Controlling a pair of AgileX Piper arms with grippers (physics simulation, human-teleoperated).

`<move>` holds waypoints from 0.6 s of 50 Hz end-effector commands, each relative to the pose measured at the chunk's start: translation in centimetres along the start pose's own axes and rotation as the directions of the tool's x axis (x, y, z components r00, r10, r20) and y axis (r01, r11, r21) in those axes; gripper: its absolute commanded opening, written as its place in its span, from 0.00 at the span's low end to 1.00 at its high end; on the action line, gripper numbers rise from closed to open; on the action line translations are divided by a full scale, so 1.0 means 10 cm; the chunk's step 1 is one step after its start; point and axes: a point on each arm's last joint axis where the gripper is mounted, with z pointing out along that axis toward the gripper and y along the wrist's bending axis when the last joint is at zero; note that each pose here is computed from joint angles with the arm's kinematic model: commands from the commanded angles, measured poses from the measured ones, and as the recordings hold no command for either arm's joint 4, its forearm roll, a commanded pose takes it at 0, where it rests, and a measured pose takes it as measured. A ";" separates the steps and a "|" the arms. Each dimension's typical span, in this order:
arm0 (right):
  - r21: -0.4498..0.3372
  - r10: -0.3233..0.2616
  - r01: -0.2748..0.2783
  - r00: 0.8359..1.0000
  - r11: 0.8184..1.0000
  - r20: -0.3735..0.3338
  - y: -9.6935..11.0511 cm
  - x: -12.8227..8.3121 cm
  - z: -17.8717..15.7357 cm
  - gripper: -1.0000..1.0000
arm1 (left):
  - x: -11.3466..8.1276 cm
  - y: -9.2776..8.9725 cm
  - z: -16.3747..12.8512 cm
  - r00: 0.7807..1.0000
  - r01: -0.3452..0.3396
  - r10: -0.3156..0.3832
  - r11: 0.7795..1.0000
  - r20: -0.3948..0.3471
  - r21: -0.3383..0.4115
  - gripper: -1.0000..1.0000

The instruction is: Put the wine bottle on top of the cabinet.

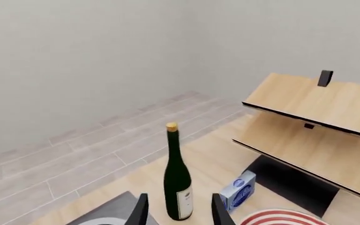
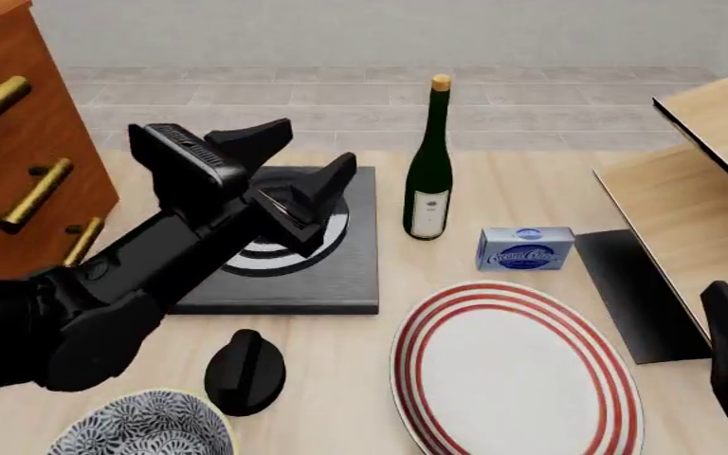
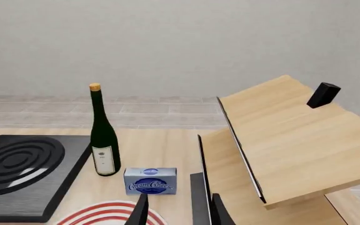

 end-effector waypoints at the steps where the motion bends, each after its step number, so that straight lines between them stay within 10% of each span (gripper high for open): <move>1: 0.000 0.000 0.000 1.000 1.000 0.000 0.00 0.00 0.00 1.00 | 0.13 -0.03 0.17 1.000 0.017 -0.017 1.000 -0.007 0.008 1.00; 30: 0.000 0.000 0.000 1.000 1.000 -0.001 0.00 0.00 0.00 1.00 | 0.30 0.02 0.60 1.000 -0.011 0.011 1.000 0.014 -0.015 1.00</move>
